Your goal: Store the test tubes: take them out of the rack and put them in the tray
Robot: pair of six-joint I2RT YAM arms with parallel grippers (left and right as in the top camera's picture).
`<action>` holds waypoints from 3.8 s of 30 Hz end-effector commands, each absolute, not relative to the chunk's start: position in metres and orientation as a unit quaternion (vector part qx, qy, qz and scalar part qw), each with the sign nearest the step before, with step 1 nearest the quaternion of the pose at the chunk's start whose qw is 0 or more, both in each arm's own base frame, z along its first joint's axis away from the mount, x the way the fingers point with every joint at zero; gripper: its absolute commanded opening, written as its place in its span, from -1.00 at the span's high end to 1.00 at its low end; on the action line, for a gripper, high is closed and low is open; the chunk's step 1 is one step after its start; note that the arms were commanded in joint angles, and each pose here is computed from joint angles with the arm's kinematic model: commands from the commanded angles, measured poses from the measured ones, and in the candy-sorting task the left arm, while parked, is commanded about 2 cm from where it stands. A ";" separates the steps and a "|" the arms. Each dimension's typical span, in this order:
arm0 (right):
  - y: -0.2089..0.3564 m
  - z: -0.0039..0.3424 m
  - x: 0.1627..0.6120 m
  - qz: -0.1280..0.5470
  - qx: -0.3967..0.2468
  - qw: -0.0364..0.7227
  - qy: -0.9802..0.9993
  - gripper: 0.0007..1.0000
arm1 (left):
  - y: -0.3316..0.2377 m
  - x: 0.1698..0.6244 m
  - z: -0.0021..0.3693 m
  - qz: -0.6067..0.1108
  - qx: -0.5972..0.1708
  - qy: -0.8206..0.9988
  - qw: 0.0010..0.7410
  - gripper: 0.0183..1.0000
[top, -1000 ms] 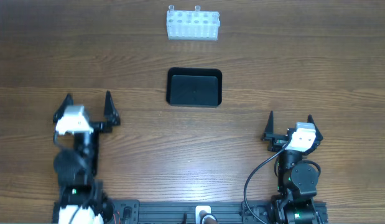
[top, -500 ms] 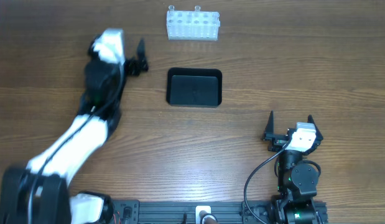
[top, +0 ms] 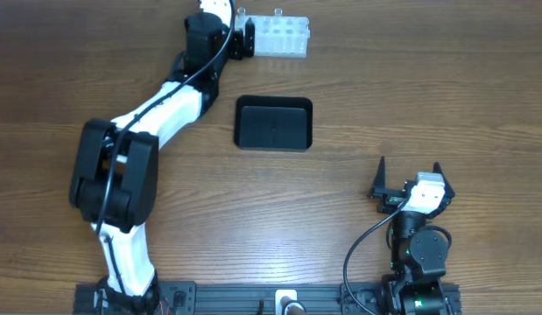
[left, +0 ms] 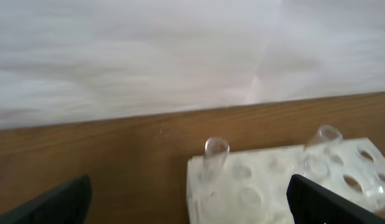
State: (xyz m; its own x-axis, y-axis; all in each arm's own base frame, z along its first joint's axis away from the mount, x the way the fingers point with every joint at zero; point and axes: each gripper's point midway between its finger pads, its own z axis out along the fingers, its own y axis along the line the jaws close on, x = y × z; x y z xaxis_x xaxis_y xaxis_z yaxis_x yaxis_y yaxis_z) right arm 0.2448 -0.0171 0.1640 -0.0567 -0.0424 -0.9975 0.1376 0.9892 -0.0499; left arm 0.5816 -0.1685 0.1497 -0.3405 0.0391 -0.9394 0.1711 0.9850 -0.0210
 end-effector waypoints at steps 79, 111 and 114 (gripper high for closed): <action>-0.018 0.162 0.245 -0.067 0.032 0.685 0.725 -0.99 | -0.202 0.623 0.109 -0.058 0.076 0.812 0.576 0.73; -0.018 0.162 0.245 -0.067 0.032 0.685 0.725 -0.99 | -0.185 0.553 0.362 -0.070 0.108 0.718 0.684 0.73; -0.018 0.162 0.245 -0.067 0.032 0.685 0.725 -0.98 | -0.190 0.532 0.343 -0.104 0.080 0.770 0.625 0.74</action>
